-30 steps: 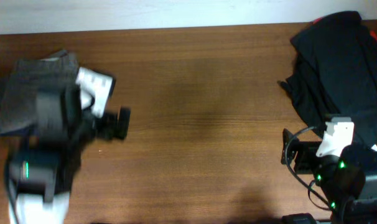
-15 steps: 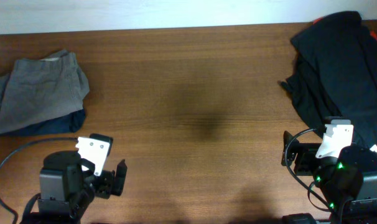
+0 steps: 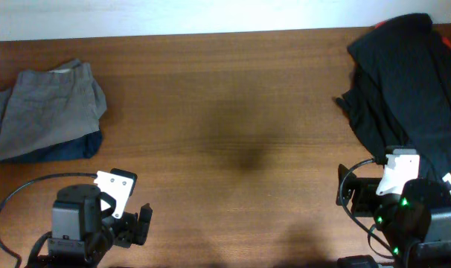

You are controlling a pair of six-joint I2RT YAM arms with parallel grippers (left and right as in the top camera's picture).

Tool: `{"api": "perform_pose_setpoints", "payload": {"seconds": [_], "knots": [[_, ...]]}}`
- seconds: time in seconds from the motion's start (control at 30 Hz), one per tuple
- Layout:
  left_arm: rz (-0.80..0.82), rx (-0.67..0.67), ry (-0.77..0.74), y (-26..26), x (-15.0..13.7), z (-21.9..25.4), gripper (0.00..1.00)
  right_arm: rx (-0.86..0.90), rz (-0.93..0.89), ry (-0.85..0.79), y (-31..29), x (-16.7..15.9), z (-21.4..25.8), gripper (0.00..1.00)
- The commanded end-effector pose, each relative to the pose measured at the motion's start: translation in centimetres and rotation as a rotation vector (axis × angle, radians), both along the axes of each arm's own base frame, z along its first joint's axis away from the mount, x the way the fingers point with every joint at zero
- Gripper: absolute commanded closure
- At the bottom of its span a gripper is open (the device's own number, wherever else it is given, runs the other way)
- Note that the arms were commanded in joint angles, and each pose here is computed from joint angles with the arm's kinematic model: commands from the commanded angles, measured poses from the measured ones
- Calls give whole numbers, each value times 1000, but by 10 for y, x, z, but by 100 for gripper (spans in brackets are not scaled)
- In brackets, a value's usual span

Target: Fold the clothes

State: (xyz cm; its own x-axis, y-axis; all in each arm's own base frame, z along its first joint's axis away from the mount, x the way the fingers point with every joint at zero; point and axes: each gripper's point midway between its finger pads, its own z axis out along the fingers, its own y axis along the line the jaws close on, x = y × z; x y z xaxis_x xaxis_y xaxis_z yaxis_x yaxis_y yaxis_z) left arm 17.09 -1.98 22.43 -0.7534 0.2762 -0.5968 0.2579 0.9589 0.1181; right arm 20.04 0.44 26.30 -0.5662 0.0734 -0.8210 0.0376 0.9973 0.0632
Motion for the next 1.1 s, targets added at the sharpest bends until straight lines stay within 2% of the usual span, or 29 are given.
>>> {"api": "perform_pose_setpoints", "payload": {"seconds": [0.0, 0.3, 0.53, 0.77, 0.83, 0.9, 1.07], "knots": [[-3, 13, -3, 1, 0, -1, 1, -9, -25, -46, -6, -7, -12, 1], [-4, 13, -3, 1, 0, -1, 1, 32, -22, -357, -6, 4, -47, 1], [-3, 14, -3, 1, 0, -1, 1, 31, -10, -504, -5, 27, -63, 1], [-4, 13, -3, 1, 0, -1, 1, -79, 24, -656, -5, 42, -61, 1], [-4, 13, -3, 1, 0, -1, 1, -96, 28, -650, -5, 45, -72, 1], [-4, 13, -3, 1, 0, -1, 1, -92, 24, -545, -7, 46, -102, 1], [-3, 13, -3, 1, 0, -1, 1, -94, 18, -526, -8, 46, -107, 1]]}}
